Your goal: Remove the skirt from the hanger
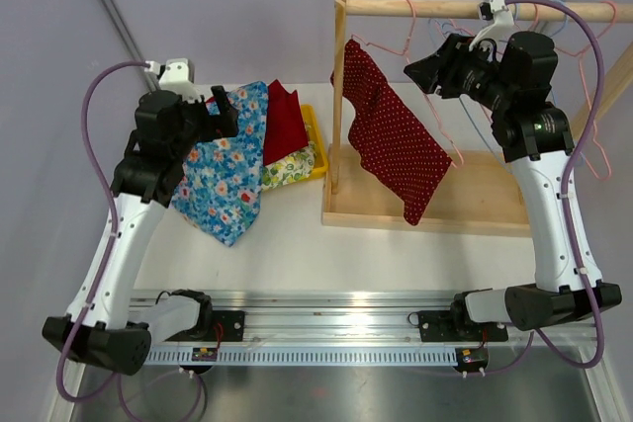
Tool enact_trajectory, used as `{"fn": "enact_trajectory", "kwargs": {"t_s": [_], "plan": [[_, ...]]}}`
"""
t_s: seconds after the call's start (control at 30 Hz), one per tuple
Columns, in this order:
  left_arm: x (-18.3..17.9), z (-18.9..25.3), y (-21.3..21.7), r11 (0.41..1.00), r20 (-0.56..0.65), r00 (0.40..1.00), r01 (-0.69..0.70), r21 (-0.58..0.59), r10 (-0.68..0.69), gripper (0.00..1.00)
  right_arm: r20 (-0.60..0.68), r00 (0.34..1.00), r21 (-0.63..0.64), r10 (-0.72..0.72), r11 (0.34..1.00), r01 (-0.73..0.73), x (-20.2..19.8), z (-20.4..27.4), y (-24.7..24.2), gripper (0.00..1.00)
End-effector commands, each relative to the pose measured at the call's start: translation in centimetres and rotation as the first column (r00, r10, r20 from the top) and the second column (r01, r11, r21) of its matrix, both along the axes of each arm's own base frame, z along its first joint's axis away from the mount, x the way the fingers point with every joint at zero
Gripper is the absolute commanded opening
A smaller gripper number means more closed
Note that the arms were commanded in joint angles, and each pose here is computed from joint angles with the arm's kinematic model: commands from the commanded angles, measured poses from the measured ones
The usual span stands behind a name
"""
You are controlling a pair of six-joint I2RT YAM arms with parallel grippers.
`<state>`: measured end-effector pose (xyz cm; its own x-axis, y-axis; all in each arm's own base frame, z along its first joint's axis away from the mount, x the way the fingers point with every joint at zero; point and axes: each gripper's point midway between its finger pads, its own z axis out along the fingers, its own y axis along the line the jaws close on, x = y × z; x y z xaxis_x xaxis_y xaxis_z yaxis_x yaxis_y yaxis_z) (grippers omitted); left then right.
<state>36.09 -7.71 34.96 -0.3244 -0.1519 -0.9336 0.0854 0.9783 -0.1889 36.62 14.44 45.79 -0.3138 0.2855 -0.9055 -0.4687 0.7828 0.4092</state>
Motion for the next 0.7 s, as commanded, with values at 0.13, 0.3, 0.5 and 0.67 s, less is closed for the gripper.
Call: {"fn": "enact_trajectory", "kwargs": {"t_s": [0.13,0.3,0.5,0.67], "plan": [[-1.8,-2.6,-0.7,0.998,-0.015,0.998,0.064,-0.014,-0.064,0.99,-0.024,0.999,0.029,0.049,0.998,-0.048,0.1,-0.5,2.3,0.35],[-2.7,-1.0,-3.2,0.983,0.039,0.986,0.166,-0.076,-0.163,0.99,-0.043,0.998,0.031,0.05,0.998,-0.048,0.2,-1.0,2.8,0.14],[-4.0,2.8,-8.7,0.948,0.109,0.944,0.318,-0.033,-0.313,0.99,-0.031,0.999,0.045,0.042,0.998,-0.041,0.1,0.1,2.9,0.0],[-8.2,6.4,-17.3,0.795,0.233,0.776,0.607,-0.023,-0.586,0.99,0.033,0.999,0.067,0.029,0.997,-0.031,-1.4,4.0,2.4,0.0]]}}
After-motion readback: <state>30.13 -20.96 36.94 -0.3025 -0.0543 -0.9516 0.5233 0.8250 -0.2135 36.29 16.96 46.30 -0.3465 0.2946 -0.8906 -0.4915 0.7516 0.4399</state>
